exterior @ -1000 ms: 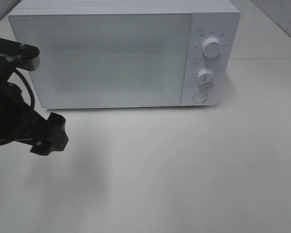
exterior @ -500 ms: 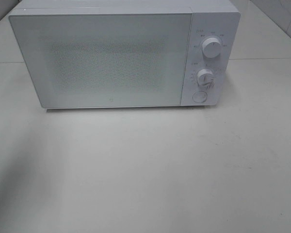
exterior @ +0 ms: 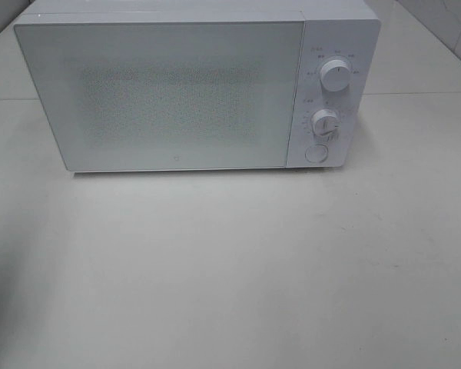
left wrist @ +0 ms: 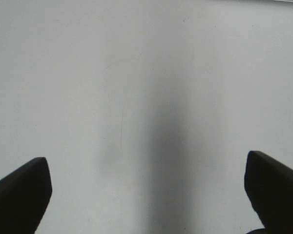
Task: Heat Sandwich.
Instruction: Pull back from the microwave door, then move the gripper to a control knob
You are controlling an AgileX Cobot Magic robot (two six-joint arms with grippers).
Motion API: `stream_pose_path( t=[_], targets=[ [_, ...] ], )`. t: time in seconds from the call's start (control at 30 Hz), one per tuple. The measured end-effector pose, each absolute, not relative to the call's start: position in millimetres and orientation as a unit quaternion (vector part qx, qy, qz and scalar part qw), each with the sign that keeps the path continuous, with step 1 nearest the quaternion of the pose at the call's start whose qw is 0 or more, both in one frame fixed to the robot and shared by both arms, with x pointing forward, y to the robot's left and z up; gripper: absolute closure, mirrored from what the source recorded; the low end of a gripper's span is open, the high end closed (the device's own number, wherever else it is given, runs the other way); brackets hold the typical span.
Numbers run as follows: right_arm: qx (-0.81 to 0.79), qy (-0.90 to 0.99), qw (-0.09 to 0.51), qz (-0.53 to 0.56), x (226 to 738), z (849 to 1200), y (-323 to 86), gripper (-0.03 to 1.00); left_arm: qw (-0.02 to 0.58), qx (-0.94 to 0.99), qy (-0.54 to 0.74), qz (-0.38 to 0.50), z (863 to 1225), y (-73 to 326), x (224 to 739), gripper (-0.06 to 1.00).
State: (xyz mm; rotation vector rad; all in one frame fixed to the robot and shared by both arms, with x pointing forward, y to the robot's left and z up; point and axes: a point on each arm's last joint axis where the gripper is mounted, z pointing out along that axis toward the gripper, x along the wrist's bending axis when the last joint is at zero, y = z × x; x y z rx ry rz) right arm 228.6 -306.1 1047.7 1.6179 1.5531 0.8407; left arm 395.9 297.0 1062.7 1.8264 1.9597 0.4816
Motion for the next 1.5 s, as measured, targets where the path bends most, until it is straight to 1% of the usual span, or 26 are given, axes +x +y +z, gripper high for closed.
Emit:
stream_pose_path(
  t=[0.27, 0.47, 0.63, 0.9, 1.33, 1.5],
  targets=[
    [0.629, 0.604, 0.365, 0.327, 229, 1048, -306, 0.2, 0.209, 0.657, 0.705, 0.167, 1060, 297, 365, -0.04],
    [0.629, 0.604, 0.365, 0.327, 229, 1048, -306, 0.2, 0.236, 0.651, 0.695, 0.195, 1054, 297, 331, -0.04],
    [0.629, 0.604, 0.365, 0.327, 229, 1048, -306, 0.2, 0.243, 0.65, 0.688, 0.213, 1044, 299, 313, -0.04],
    [0.629, 0.604, 0.365, 0.327, 229, 1048, -306, 0.2, 0.255, 0.653, 0.671, 0.24, 1043, 301, 297, -0.04],
    [0.629, 0.604, 0.365, 0.327, 229, 1048, -306, 0.2, 0.305, 0.643, 0.645, 0.279, 1050, 299, 277, -0.04],
    [0.629, 0.604, 0.365, 0.327, 229, 1048, -306, 0.2, 0.335, 0.629, 0.63, 0.308, 1053, 299, 262, -0.04]
  ],
)
